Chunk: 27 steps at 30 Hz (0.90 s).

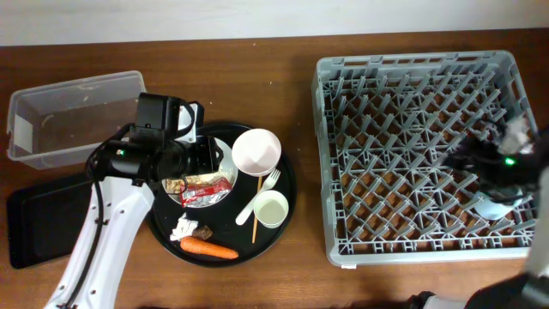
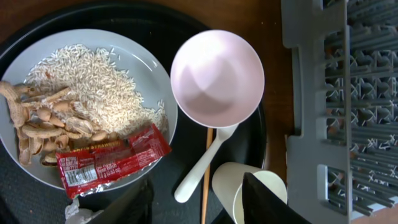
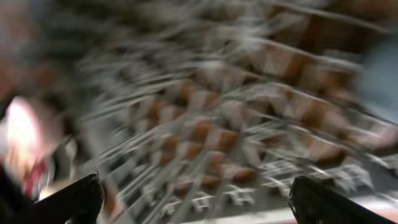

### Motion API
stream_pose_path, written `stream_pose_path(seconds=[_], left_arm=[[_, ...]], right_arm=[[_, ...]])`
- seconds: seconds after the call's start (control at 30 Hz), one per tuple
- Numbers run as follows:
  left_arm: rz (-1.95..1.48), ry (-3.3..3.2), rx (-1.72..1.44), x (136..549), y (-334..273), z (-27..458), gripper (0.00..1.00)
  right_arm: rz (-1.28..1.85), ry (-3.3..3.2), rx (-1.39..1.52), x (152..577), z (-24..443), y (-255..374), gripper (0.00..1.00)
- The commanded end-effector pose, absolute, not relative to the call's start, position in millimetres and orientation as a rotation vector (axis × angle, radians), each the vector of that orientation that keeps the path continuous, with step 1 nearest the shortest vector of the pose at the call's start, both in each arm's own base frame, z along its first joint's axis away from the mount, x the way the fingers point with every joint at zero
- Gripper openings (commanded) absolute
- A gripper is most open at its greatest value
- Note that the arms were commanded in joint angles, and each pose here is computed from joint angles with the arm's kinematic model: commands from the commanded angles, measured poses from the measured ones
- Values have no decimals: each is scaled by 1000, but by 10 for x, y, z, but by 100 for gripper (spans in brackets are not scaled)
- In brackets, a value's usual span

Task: Sort waste into correct bins and load items into the dishwasher rack
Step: 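Grasp the white paper cup on the tray with the left gripper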

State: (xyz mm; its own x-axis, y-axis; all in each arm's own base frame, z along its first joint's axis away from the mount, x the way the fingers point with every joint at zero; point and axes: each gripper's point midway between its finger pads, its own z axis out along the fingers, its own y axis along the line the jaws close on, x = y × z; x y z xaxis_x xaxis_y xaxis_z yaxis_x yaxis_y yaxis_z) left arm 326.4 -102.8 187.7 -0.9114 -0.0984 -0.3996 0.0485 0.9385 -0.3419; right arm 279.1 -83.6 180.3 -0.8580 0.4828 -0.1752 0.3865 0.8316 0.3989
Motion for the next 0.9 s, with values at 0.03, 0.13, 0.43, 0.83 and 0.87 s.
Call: stream_pose_path(seconds=[0.03, 0.13, 0.43, 0.83, 0.87], left_arm=[[-498, 2722, 12, 3097, -1104, 1828, 45], [-516, 2815, 131, 2814, -1352, 1597, 45], [-513, 2951, 344, 2480, -1795, 790, 46], [-714, 2673, 135, 3243, -1647, 1773, 0], [-854, 2622, 138, 3277, -1698, 1897, 0]], right_arm=[[541, 2777, 143, 2868, 2032, -17, 99], [434, 2844, -67, 2840, 1952, 281, 99], [429, 2846, -110, 2842, 1943, 355, 99], [324, 2855, -89, 2872, 1913, 231, 99], [369, 2834, -98, 2909, 1932, 287, 99]])
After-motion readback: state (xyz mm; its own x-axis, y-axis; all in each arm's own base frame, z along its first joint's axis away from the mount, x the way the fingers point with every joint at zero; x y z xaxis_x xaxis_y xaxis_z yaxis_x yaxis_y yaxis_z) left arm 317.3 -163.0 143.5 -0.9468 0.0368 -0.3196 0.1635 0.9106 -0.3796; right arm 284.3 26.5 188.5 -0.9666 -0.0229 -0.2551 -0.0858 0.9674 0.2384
